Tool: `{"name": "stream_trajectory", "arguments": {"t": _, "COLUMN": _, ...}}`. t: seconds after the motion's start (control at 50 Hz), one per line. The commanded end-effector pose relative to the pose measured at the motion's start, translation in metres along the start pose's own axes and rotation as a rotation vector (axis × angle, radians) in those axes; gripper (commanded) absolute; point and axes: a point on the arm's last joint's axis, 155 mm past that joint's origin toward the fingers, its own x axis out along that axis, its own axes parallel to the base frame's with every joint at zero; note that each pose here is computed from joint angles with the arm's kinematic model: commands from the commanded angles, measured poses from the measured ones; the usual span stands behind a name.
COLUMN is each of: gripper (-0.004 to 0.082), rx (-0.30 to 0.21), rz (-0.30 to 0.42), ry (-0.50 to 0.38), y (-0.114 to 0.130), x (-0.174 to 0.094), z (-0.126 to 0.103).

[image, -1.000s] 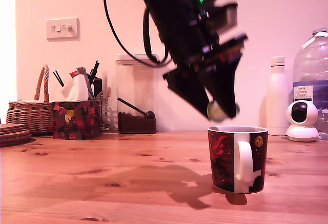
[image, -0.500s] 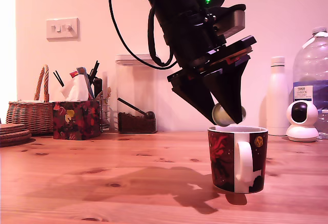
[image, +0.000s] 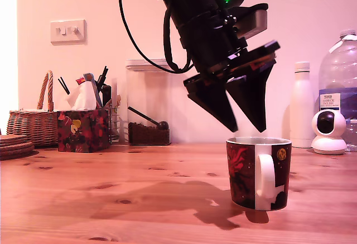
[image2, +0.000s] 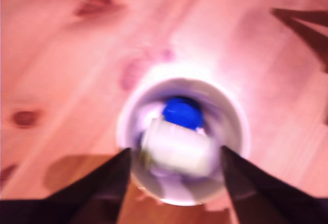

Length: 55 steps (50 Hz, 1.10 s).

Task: Pick up the coffee capsules from the table one by one and drop them inside the nearest coffee cup

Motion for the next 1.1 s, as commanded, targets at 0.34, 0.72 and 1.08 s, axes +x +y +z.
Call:
{"name": "stream_trajectory", "arguments": {"t": 0.34, "gripper": 0.0737, "rx": 0.002, "rz": 0.002, "ry": -0.030, "y": -0.003, "x": 0.002, "z": 0.011}}
{"name": "stream_trajectory", "arguments": {"t": 0.72, "gripper": -0.0018, "rx": 0.009, "rz": 0.041, "ry": -0.252, "y": 0.009, "x": -0.078, "z": 0.056}}
{"name": "stream_trajectory", "arguments": {"t": 1.08, "gripper": -0.0019, "rx": -0.004, "rz": 0.053, "ry": -0.482, "y": 0.035, "x": -0.143, "z": 0.091}}
